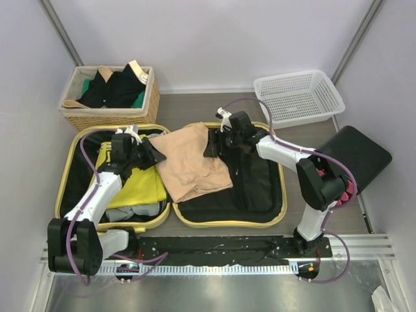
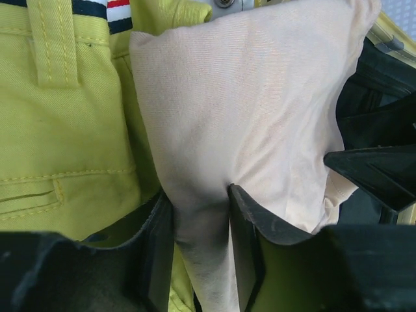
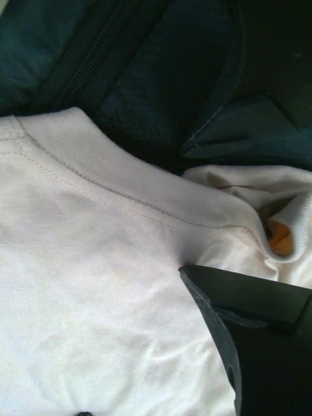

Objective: Open, take out, and arrange the luggage

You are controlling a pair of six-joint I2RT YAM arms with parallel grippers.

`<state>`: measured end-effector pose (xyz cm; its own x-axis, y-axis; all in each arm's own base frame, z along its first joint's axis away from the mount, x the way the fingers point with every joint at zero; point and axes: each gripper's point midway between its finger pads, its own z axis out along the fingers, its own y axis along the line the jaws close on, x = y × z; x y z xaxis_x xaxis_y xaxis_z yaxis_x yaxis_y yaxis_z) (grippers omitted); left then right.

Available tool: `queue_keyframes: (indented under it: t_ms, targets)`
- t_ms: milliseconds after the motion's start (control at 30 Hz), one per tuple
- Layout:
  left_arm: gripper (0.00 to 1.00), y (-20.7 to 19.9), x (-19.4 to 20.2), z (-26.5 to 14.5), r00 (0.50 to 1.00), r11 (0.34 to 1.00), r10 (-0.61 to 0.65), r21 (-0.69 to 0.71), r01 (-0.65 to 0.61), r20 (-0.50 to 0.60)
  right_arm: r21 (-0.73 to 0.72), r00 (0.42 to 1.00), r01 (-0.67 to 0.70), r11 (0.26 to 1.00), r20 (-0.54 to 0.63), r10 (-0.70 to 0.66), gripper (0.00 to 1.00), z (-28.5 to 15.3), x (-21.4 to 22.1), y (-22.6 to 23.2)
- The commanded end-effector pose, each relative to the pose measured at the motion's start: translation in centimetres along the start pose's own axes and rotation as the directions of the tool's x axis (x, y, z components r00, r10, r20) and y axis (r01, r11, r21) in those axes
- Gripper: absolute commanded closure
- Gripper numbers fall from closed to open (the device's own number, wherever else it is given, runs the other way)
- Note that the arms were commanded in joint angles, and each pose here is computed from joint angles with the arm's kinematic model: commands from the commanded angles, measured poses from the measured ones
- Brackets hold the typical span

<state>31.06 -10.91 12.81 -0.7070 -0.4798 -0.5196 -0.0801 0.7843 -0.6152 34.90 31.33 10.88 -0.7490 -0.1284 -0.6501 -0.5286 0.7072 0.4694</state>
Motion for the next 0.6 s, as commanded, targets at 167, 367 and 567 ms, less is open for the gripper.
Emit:
queue_keyframes:
  t_ms: [167, 367, 567]
  targets:
    - [0.67, -2.2, 1.6, 0.5, 0.998, 0.996, -0.001, 0.094, 0.007, -0.060, -0.204, 0.998, 0.063, 0.977, 0.014, -0.061, 0.31, 1.8, -0.6, 4.5]
    - [0.68, -2.0, 1.6, 0.5, 0.998, 0.996, 0.002, 0.085, 0.003, -0.058, -0.249, 0.999, 0.035, 0.968, 0.029, -0.028, 0.56, 2.4, -0.9, 5.6]
    - [0.52, -2.1, 1.1, 0.2, 0.999, 0.997, 0.018, 0.075, -0.014, -0.040, -0.203, 0.998, 0.035, 0.979, 0.063, -0.022, 0.99, 1.6, -2.2, 5.4]
